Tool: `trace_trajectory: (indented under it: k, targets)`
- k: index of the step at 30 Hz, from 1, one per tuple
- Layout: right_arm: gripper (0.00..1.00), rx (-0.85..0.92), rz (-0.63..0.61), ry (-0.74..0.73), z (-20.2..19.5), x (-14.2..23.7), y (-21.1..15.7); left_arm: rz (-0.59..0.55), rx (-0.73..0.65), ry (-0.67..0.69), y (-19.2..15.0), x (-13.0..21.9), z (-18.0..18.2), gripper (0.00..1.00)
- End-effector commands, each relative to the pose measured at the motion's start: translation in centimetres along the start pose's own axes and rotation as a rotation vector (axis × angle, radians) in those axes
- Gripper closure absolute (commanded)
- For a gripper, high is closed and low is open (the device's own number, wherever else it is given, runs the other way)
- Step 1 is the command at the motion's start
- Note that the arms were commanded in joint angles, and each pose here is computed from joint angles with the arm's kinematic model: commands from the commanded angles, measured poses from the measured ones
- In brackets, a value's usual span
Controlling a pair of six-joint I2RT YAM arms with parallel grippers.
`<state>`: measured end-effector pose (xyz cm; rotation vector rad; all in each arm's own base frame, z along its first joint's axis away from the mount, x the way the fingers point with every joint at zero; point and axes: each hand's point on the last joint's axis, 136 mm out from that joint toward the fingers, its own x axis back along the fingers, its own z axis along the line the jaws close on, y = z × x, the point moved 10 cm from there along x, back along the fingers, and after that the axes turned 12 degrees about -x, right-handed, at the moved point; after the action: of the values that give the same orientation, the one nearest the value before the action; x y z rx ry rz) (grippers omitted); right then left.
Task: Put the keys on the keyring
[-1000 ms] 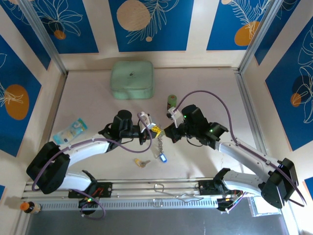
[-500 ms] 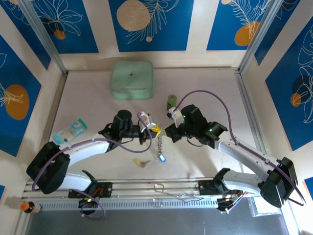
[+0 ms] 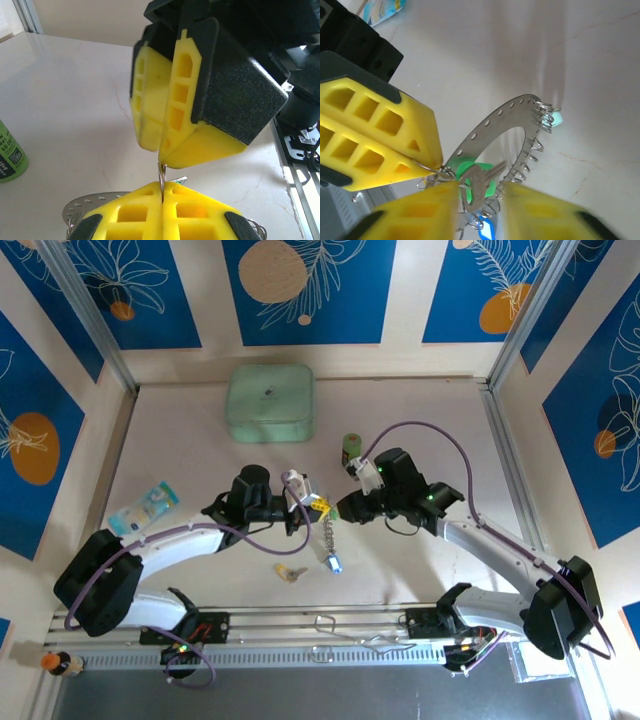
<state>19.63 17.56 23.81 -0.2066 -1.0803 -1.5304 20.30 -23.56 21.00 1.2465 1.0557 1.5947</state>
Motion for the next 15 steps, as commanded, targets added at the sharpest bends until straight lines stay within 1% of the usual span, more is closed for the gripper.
trace_trajectory:
  k: [1, 5, 9, 10, 12, 15]
  targets:
    - [0.54, 0.032, -0.024, 0.063, 0.5, 1.4, 0.1, -0.083, -0.084, -0.015, 1.6, 0.2, -0.5, 1.0]
    - [0.51, 0.161, -0.142, 0.102, 0.3, 2.7, -0.2, -0.092, -0.084, -0.028, 1.5, 0.1, -0.5, 1.0]
    - [0.51, 0.457, -0.268, 0.223, 0.9, 2.7, -1.7, -0.133, -0.088, -0.046, 1.6, 0.1, -0.6, 1.0]
    - [0.51, 0.551, -0.283, 0.255, 1.1, 2.4, -2.4, -0.152, -0.099, -0.057, 1.6, 0.2, -0.8, 1.0]
    - [0.5, 0.674, -0.287, 0.265, 1.4, 1.9, -3.5, -0.178, -0.117, -0.062, 1.4, 0.2, -1.0, 1.0]
    - [0.5, 0.719, -0.277, 0.222, 1.3, 1.9, -3.8, -0.194, -0.162, -0.06, 1.2, 0.4, -1.2, 1.0]
